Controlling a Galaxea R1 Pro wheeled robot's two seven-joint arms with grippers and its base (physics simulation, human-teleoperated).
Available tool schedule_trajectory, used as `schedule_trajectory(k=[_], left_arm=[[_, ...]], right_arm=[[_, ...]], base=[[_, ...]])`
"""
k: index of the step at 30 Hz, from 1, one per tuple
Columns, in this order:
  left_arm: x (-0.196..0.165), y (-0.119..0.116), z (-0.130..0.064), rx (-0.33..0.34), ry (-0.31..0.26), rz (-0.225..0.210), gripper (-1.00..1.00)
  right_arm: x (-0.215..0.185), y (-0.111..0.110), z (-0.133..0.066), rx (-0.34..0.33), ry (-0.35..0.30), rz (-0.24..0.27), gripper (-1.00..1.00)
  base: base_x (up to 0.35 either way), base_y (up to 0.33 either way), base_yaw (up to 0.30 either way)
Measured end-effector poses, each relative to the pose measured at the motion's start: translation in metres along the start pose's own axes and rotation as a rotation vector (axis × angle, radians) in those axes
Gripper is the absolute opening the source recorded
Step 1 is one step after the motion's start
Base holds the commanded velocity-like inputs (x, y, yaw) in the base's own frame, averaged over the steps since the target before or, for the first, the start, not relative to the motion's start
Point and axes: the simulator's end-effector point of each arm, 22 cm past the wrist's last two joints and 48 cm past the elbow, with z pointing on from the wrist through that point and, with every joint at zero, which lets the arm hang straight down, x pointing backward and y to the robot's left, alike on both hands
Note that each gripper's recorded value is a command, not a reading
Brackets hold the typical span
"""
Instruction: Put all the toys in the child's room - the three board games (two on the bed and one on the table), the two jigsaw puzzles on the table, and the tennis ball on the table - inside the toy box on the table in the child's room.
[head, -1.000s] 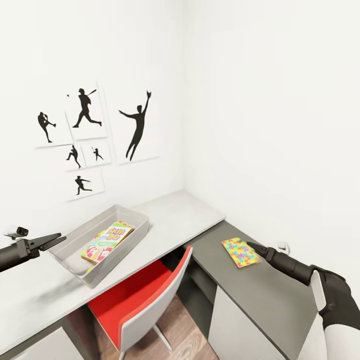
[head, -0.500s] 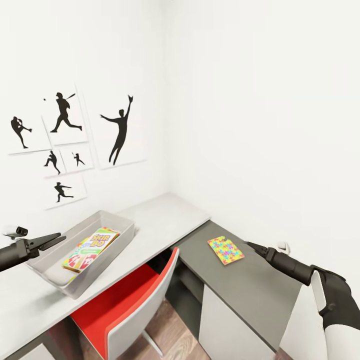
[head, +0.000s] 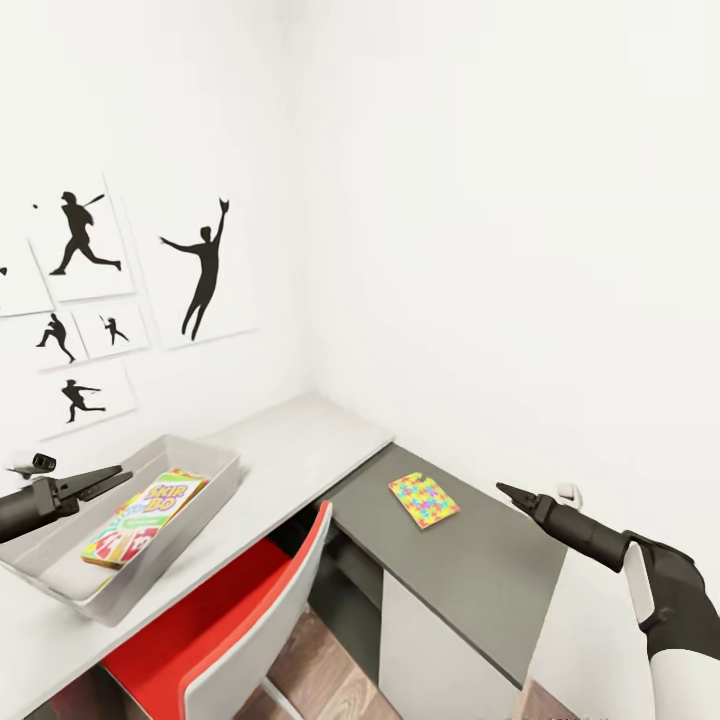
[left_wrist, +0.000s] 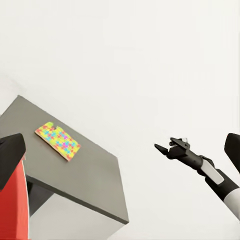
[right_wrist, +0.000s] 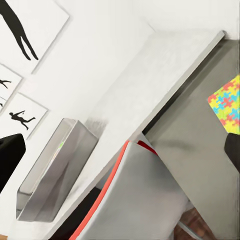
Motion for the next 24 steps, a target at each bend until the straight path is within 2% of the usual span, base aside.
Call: schedule_trajectory(k=[9, 24], left_arm=[[-0.004, -0.005, -0.002, 0.005, -0.007, 0.011, 1.00], [-0.010, -0.015, -0.005, 0.013, -0.020, 0.028, 1.00]], right_arm=[[-0.004, 0.005, -0.002, -0.006, -0.007, -0.008, 1.00], [-0.010, 0.014, -0.005, -0.015, -0.018, -0.019, 1.00]], base=[[0.000, -0.200, -0.206], [0.000, -0.019, -0.206]])
